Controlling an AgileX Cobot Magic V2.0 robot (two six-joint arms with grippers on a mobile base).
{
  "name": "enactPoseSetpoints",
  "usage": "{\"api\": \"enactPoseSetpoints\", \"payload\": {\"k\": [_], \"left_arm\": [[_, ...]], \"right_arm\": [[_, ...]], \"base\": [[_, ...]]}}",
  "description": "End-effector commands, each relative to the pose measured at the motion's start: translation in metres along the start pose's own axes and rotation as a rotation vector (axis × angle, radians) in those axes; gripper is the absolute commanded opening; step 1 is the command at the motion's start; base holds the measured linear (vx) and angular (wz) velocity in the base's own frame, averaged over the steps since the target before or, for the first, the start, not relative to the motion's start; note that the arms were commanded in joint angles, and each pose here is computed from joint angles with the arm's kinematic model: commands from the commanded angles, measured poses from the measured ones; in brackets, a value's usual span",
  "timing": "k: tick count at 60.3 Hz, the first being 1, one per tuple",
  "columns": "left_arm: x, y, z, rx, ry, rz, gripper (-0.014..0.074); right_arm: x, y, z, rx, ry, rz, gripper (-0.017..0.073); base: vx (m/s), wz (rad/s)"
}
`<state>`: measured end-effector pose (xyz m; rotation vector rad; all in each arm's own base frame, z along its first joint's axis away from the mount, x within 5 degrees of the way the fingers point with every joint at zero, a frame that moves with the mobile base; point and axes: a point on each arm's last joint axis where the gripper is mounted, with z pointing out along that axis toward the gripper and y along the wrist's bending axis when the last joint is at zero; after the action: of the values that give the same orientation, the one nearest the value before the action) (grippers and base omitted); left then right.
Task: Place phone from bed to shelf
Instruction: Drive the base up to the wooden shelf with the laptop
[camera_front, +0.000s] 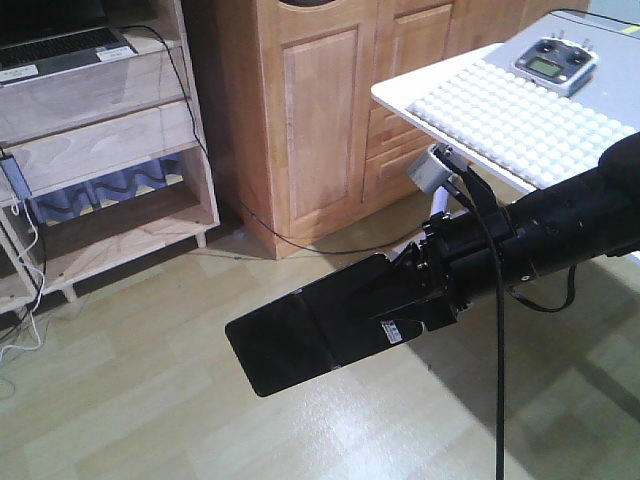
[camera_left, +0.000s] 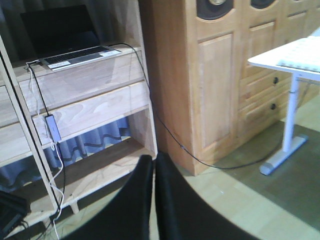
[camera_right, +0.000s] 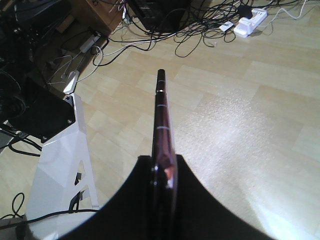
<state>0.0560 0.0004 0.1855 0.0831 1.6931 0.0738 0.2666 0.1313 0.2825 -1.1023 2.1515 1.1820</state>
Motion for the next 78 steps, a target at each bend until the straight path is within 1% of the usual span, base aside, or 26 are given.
{"api": "enactPoseSetpoints", "payload": {"k": [1,33,78], "left_arm": [[-0.0153,0.0010,-0.0031,-0.003,-0.106,-0.009,0.0001],[-0.0153,0.0010,-0.0031,-0.003,-0.106,-0.009,0.0001],[-0.0153,0.0010,-0.0031,-0.003,-0.106,-0.009,0.0001]], "right_arm": [[-0.0134,0.0228,-0.0118,-0.097,-0.073,-0.035,-0.0001],[-0.0134,0.0228,-0.0118,-0.097,-0.073,-0.035,-0.0001],[-0.0134,0.0228,-0.0118,-0.097,-0.073,-0.035,-0.0001]], "base": [[0.49,0.15],[0.49,0.18],[0.43,0.38]]}}
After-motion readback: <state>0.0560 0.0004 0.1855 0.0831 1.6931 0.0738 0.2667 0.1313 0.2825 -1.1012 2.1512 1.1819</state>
